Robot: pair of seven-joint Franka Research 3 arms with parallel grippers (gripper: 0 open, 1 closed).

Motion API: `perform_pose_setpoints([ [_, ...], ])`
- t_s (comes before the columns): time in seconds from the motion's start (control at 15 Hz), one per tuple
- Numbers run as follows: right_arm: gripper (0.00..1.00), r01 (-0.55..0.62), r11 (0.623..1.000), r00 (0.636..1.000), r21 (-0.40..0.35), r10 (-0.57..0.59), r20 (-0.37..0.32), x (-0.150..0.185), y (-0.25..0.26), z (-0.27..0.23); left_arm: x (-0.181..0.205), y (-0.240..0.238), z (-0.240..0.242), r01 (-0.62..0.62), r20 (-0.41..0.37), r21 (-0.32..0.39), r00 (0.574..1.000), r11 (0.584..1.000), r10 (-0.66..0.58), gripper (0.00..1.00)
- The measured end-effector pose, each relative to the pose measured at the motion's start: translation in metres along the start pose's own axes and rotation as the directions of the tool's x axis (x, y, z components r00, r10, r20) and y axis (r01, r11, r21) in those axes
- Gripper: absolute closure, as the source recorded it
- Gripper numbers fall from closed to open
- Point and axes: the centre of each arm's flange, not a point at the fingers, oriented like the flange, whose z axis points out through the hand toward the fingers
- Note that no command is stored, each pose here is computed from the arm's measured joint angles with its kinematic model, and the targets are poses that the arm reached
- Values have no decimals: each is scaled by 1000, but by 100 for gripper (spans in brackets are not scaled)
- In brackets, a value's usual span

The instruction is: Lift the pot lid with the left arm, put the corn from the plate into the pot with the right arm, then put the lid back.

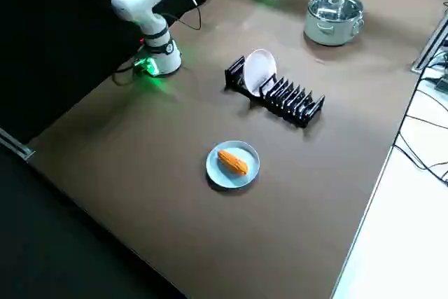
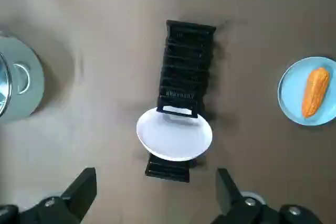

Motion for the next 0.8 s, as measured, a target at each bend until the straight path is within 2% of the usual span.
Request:
perform_pose_setpoints([
  [0.27,0,-41,999,999,0,41,-4,2,23,-2,0,0,1,-1,1,0,1000,1000,1,0],
  [0.47,0,-30,1000,1000,-5,30,-3,2,27,-2,1,13,5,-21,11,-5,1000,1000,21,0],
  [0.6,0,-18,1000,1000,-17,18,-1,2,28,-1,5,42,18,-20,41,-65,999,998,23,0],
  [0.8,0,-21,999,1000,-24,20,-6,0,31,-4,22,115,51,65,58,-154,997,986,-57,0],
])
